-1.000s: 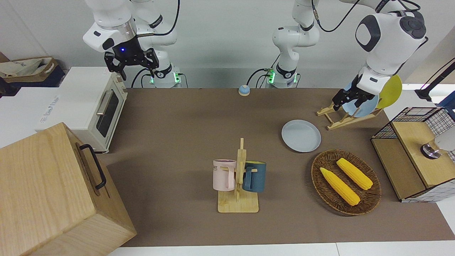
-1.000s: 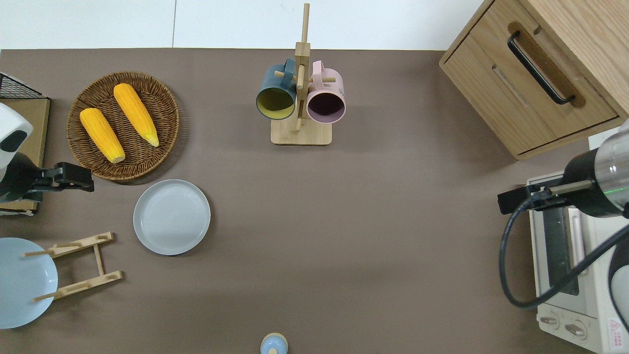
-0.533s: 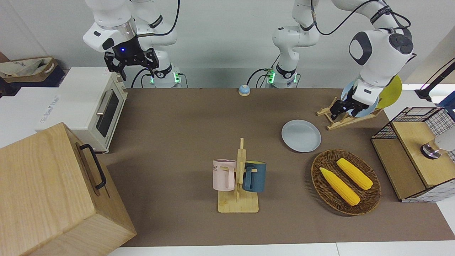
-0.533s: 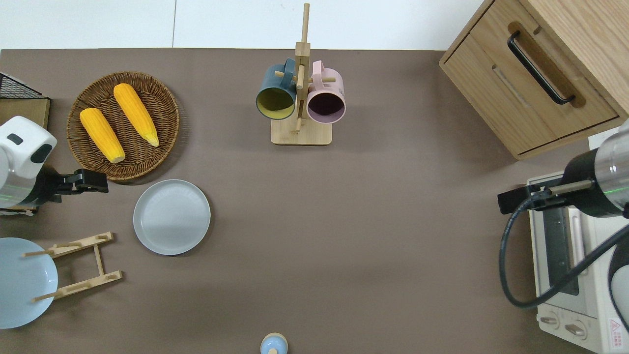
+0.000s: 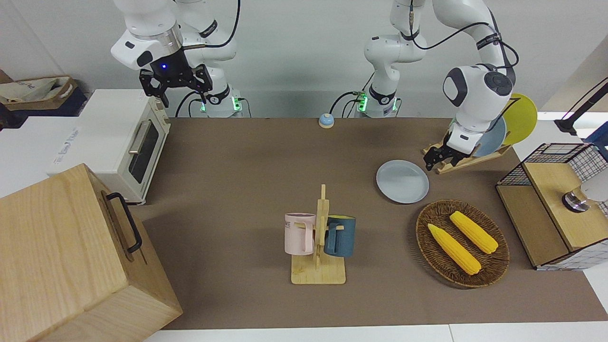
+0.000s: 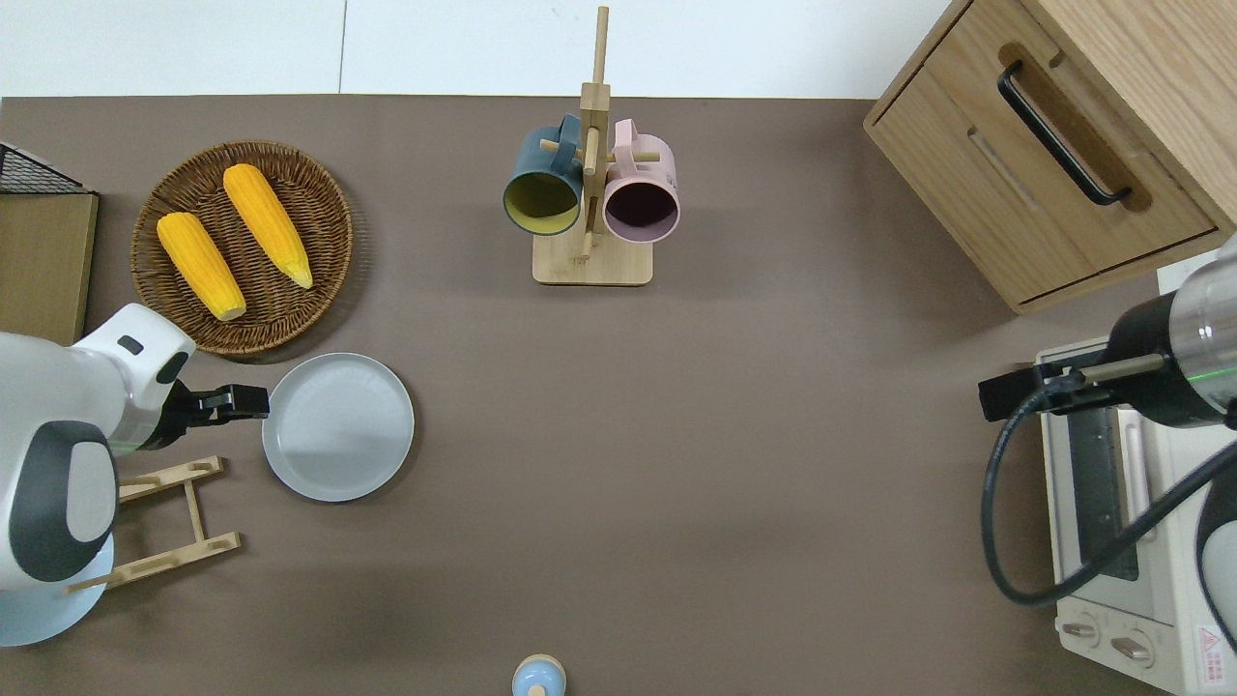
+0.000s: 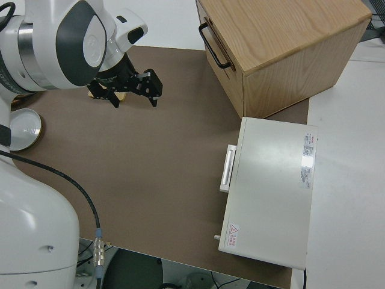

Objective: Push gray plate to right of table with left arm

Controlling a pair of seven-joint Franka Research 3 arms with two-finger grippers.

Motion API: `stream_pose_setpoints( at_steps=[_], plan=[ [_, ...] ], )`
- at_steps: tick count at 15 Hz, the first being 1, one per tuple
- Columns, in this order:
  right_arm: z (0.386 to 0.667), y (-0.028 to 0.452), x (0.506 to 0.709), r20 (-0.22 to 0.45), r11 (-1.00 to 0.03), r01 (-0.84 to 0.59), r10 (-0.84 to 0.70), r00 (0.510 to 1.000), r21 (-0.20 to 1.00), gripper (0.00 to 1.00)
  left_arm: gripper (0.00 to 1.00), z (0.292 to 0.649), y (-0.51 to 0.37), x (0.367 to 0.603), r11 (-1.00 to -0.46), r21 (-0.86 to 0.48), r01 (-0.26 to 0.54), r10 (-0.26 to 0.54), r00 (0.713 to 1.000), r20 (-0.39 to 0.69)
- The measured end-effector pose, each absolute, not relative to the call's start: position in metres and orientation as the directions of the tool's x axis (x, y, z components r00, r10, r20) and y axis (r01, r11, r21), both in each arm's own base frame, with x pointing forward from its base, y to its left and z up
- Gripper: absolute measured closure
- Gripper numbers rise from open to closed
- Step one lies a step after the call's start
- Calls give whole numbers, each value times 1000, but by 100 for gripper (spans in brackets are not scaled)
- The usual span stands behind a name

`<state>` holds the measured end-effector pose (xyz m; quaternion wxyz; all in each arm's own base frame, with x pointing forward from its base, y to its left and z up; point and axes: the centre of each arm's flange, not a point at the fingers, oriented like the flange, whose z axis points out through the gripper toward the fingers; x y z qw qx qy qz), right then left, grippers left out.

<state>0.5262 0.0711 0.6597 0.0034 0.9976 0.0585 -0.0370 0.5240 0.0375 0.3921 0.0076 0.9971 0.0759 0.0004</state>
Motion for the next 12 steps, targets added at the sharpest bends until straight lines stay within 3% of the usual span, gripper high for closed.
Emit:
stream_pose_setpoints(
  at_steps=[7,12],
  plan=[
    [660,71,526,-74,-993,117,116,990,2,1,0,340,19,496,-993,14,120,120,993,-6],
    [660,71,526,-74,-993,117,116,990,2,1,0,324,19,485,-992,13,122,122,993,-5]
  ],
)
